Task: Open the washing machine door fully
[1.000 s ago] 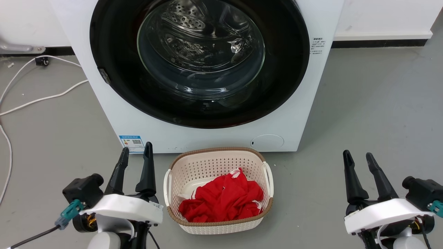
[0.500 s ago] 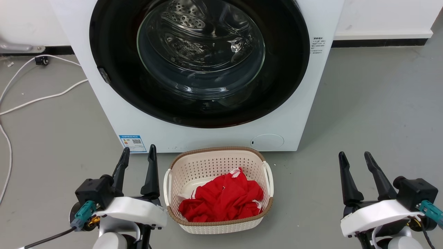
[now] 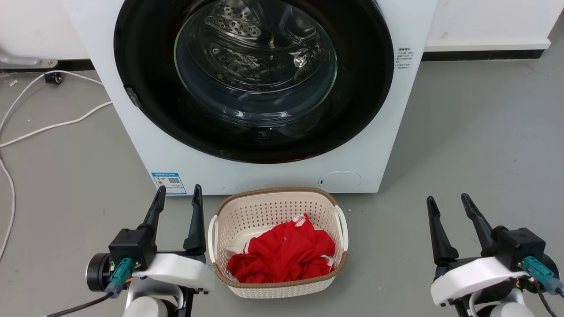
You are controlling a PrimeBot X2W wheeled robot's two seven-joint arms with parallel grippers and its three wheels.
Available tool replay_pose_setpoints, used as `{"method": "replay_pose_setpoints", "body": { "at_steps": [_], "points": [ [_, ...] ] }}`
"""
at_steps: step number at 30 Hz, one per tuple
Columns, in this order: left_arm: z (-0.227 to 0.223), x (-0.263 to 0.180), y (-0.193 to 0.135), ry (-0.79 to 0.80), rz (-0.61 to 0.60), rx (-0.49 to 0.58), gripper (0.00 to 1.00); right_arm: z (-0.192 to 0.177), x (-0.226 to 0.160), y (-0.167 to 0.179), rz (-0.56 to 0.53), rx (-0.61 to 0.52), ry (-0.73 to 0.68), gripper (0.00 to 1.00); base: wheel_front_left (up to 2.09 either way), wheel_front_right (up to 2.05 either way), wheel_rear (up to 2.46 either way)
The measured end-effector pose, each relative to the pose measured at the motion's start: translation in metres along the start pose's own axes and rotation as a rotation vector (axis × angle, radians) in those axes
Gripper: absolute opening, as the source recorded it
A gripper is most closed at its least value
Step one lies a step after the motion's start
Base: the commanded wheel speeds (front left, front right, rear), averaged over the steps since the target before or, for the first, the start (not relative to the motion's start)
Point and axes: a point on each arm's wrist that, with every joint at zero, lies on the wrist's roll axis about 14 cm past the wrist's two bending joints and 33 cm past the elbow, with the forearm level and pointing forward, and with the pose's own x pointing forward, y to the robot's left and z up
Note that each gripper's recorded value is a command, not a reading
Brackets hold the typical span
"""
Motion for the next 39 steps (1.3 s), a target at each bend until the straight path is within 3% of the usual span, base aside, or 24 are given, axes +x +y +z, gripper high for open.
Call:
{"method": "replay_pose_setpoints", "body": {
  "at_steps": [26, 39],
  "points": [
    [0.001, 0.001, -0.011, -0.036, -0.046, 0.179, 1.0, 0.002, 0.0, 0.005, 0.027, -0.159, -0.005, 1.0, 0.0, 0.0, 0.0],
    [-0.002, 0.0, -0.008, -0.027, -0.032, 0.169, 1.0, 0.001, 0.0, 0.005, 0.029, -0.165, -0.002, 1.0, 0.0, 0.0, 0.0]
  ]
}}
